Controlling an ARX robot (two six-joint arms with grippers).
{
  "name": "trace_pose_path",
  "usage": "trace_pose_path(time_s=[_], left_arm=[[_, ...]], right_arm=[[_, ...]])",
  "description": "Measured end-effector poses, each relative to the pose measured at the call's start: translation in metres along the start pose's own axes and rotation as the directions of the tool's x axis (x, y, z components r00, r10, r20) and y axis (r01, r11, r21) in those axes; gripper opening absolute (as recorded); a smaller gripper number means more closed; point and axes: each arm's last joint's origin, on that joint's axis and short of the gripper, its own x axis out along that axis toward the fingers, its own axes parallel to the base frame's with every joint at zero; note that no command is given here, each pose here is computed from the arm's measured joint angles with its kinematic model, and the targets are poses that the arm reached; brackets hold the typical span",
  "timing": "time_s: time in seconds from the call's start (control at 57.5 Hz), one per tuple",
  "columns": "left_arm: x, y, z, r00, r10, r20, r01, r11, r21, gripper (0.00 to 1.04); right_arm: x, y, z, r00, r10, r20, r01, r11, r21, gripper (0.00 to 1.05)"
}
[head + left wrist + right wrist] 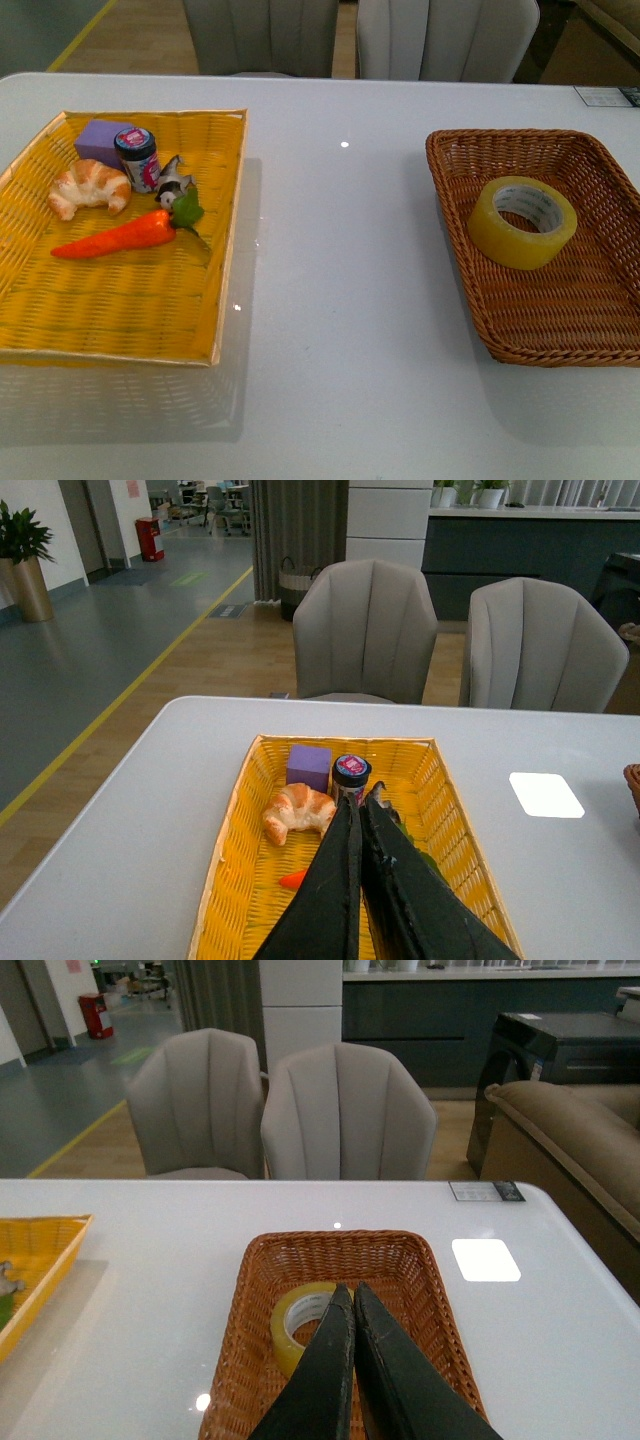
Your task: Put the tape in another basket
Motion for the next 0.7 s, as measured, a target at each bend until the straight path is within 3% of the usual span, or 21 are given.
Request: trace_pose_path(time_s=[0.696], left_arm=[[0.000,0.000,0.000,1.000,0.000,0.000,0.000,1.000,0.000,0.02]], right_arm=[[-0.019,0.000,-0.003,1.000,-0.002,-0.008,0.002,1.000,0.000,0.02]])
